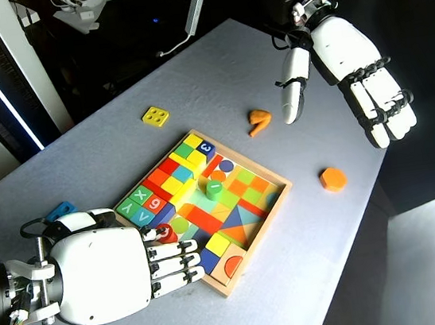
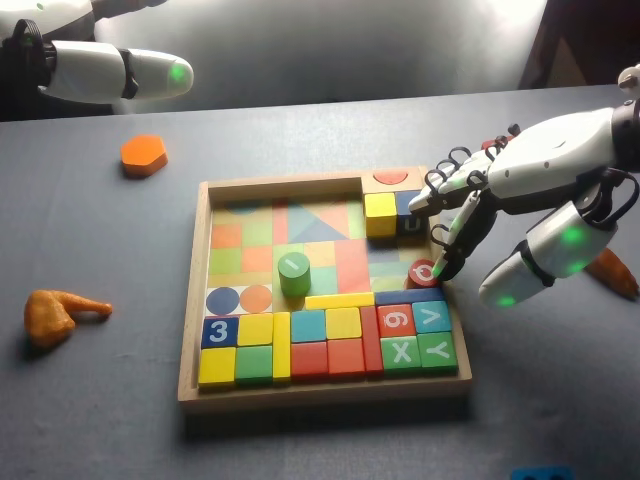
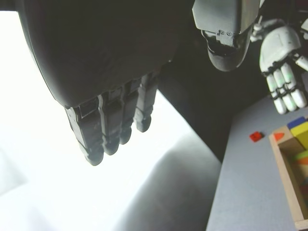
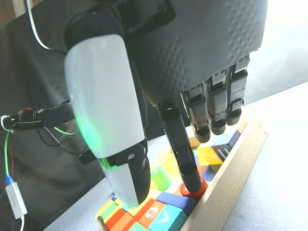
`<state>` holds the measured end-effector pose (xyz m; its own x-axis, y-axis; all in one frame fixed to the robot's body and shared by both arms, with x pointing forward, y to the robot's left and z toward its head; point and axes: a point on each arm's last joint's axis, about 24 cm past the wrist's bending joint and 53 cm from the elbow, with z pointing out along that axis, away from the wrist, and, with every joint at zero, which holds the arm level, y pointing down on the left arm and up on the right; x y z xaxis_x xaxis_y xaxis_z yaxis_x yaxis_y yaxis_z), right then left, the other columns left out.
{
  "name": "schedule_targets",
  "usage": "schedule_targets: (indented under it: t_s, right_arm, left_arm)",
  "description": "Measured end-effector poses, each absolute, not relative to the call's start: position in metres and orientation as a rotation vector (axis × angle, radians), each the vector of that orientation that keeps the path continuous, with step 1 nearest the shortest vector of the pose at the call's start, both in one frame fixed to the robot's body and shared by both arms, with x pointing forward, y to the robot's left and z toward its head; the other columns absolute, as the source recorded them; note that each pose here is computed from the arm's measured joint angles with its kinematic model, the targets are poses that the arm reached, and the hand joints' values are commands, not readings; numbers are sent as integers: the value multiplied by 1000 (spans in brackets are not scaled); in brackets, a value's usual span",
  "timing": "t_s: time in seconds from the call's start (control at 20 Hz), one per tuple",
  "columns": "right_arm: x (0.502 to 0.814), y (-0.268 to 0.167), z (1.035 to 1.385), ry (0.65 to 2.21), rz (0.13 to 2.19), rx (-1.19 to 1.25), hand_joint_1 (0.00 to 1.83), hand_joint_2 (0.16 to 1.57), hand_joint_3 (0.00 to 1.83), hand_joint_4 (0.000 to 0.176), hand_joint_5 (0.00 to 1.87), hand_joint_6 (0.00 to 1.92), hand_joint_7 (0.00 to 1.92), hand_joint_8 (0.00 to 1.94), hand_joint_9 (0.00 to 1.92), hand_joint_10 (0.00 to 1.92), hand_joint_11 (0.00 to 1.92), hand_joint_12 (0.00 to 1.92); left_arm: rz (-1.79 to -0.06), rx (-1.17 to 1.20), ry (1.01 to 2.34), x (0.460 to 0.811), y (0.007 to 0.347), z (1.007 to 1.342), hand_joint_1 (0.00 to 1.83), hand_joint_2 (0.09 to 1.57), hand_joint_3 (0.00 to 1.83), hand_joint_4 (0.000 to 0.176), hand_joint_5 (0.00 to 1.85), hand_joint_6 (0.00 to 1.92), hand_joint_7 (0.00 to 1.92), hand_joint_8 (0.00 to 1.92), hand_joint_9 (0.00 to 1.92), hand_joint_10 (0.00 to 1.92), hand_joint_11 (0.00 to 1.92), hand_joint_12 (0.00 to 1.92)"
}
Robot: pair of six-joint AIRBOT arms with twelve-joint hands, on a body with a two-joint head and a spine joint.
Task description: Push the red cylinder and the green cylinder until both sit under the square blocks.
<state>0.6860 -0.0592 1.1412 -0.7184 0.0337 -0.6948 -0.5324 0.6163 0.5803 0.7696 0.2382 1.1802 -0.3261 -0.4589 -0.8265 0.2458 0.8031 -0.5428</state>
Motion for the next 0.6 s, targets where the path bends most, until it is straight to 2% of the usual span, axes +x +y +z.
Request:
schedule_targets:
  t_s: [0.1,0.15,0.2,0.25,0.35,0.4,0.45,0.5,0.55,0.6]
  right_arm:
    - [688,-57,1149,2131,1072,-405,332,1147,0,144,660,4,22,7,0,0,2,1]
    - [689,-55,1157,2109,1087,-399,349,1136,0,134,665,5,37,9,0,0,32,16]
    - [690,-53,1162,2095,1094,-402,349,1136,0,134,665,5,37,9,0,0,32,16]
    - [692,-51,1171,2073,1115,-392,345,1137,0,122,674,7,53,11,0,0,10,10]
    - [693,-48,1180,2046,1133,-389,352,1136,0,120,684,10,75,17,0,0,17,14]
    - [692,-46,1184,2033,1137,-400,374,1128,0,124,704,14,100,17,0,0,31,25]
    - [692,-45,1187,2026,1140,-406,379,1125,4,119,716,4,111,5,0,0,5,176]
    - [691,-45,1189,2021,1144,-409,393,1122,2,102,725,3,121,3,0,0,0,278]
    - [691,-45,1190,2019,1144,-410,393,1122,2,102,725,3,121,3,0,0,0,278]
    - [691,-44,1191,2017,1151,-407,416,1121,0,89,723,1,122,0,0,0,0,390]
  left_arm:
    - [-716,-165,1767,770,238,1180,0,1037,0,72,54,1,0,0,0,0,22,14]
    - [-716,-165,1767,770,238,1180,0,1049,1,66,59,2,0,0,0,0,6,9]
    - [-716,-165,1767,770,238,1180,0,1049,1,66,59,2,0,0,0,0,6,9]
    - [-716,-165,1767,770,238,1180,0,1056,4,64,56,1,0,0,0,0,0,1]
    - [-717,-168,1767,770,238,1180,0,1056,4,61,65,4,3,1,0,0,3,1]
    - [-719,-172,1766,770,239,1180,0,1049,0,69,62,2,0,0,0,0,4,2]
    - [-720,-174,1766,770,239,1180,0,1060,5,67,62,2,0,0,0,0,0,0]
    - [-720,-173,1767,770,239,1179,0,1061,5,76,65,3,0,0,0,0,0,0]
    - [-720,-173,1766,770,239,1180,0,1061,5,76,65,3,0,0,0,0,0,0]
    - [-723,-176,1764,770,239,1180,0,1044,0,75,71,5,0,0,0,0,0,0]
